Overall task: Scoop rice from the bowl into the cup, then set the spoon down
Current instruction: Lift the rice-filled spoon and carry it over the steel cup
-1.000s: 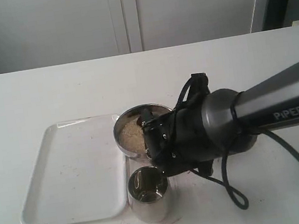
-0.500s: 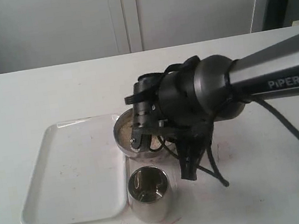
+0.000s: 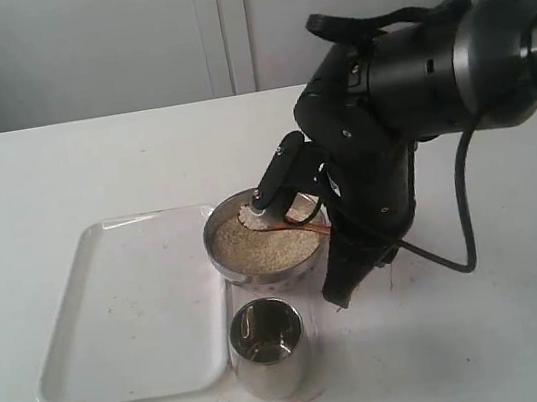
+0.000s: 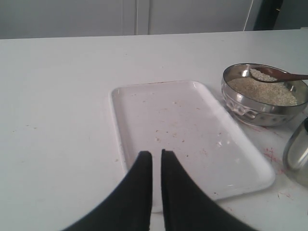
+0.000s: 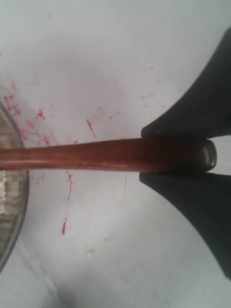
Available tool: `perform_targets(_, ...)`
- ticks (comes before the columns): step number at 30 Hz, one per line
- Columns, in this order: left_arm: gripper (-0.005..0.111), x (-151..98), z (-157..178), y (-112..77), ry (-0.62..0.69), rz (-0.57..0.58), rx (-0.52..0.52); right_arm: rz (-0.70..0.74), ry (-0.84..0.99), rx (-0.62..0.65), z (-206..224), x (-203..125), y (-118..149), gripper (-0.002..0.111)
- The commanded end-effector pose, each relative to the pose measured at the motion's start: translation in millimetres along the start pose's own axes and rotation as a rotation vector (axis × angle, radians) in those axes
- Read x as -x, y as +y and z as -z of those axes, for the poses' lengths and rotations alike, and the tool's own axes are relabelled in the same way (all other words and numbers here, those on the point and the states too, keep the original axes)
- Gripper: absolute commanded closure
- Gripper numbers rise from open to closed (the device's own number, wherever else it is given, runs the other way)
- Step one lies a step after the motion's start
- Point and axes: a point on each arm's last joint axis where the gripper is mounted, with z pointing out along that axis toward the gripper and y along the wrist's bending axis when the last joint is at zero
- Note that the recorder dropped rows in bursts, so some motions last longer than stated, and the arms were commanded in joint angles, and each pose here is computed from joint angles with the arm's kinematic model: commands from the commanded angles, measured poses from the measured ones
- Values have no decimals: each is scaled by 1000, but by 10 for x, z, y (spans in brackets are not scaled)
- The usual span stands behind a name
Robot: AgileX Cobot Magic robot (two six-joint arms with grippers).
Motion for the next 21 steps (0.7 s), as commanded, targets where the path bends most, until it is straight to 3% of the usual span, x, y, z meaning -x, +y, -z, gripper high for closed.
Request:
perform_targets(1, 92, 23, 2, -7, -8, 7, -6, -41, -63, 61, 60, 23, 15, 108)
perform_targets(13, 92, 23, 2, -7, -8, 7, -6, -92, -132, 93, 109, -132, 91, 108)
perform_targets(21, 92, 23, 2, -7, -8, 7, -6, -145, -101, 60, 710, -551, -11, 108)
